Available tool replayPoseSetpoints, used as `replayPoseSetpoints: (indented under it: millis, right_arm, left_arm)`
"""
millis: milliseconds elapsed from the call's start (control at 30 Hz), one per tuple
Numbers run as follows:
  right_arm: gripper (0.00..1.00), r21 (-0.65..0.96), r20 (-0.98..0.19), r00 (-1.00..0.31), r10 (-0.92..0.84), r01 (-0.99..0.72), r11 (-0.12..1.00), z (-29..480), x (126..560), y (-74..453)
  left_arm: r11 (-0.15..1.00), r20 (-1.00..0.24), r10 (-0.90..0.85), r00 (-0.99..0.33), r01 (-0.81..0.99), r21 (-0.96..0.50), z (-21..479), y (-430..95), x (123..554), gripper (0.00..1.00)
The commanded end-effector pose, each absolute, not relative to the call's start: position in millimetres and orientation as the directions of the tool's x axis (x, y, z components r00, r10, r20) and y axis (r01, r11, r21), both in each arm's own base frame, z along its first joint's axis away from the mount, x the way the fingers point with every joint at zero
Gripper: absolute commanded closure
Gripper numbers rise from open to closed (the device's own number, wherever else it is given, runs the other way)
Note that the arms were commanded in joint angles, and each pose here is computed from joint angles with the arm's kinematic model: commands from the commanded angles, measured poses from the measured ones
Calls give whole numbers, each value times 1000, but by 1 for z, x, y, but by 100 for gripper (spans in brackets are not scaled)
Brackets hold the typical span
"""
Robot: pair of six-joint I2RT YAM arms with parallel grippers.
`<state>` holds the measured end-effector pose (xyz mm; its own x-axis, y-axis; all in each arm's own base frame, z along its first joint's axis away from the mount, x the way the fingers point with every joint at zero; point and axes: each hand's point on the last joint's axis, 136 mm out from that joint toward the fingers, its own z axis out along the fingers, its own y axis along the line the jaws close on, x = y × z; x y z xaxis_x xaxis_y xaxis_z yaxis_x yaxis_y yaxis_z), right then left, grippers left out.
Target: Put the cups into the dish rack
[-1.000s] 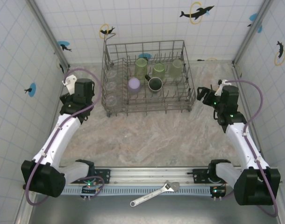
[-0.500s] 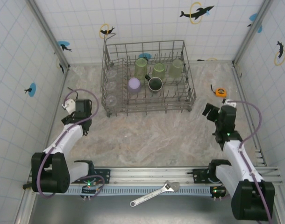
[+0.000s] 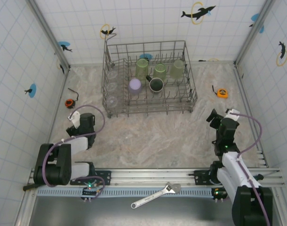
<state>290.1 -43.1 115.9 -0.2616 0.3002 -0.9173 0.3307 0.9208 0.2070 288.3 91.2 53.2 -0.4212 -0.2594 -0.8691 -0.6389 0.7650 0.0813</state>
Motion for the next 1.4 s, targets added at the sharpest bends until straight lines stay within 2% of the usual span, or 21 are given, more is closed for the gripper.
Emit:
replayPoseSetpoints:
  millis: [0,167,367,467,567,767,1000,1033,1100,1367]
  right_arm:
    - [1,174,-930,-246,272,357,918,112,289,-50]
    - [1,156,-934,-246,261,376,913,101,285,-54]
    - [1,166,-938,-223,265,383,909,89,281,-55]
    - [1,151,-953,-186,240,394,906,89,278,-58]
    - [1,111,-958,-198,206,406,907,85,276,-60]
    - [1,123,-957,-196,214,395,910,78,273,-57]
    - [1,101,-960,-207,187,368,924,75,277,-51]
    - [1,100,-961,-205,185,368,924,75,277,-51]
    - [1,90,-963,-206,174,363,927,74,277,-50]
    - [1,66,-971,-195,140,342,937,76,280,-47]
  left_arm:
    - [755,-936,-173,-307,-651,74,77,101,292,3]
    - [826,-959,-181,-220,-563,-27,73,92,281,2]
    - [893,-939,-164,-302,-450,-12,64,73,306,2]
    - [919,-954,-152,-258,-393,-41,68,65,308,2]
    - [944,-936,-133,-327,-330,-19,58,54,319,3]
    - [975,-935,-94,-342,-223,-16,57,37,323,2]
    - [989,-946,-69,-317,-145,-23,58,24,313,2]
    - [989,-963,-67,-262,-143,-29,67,24,311,2]
    - [989,-950,-66,-305,-144,-23,59,24,311,2]
    - [989,-952,-68,-297,-146,-25,60,24,310,2]
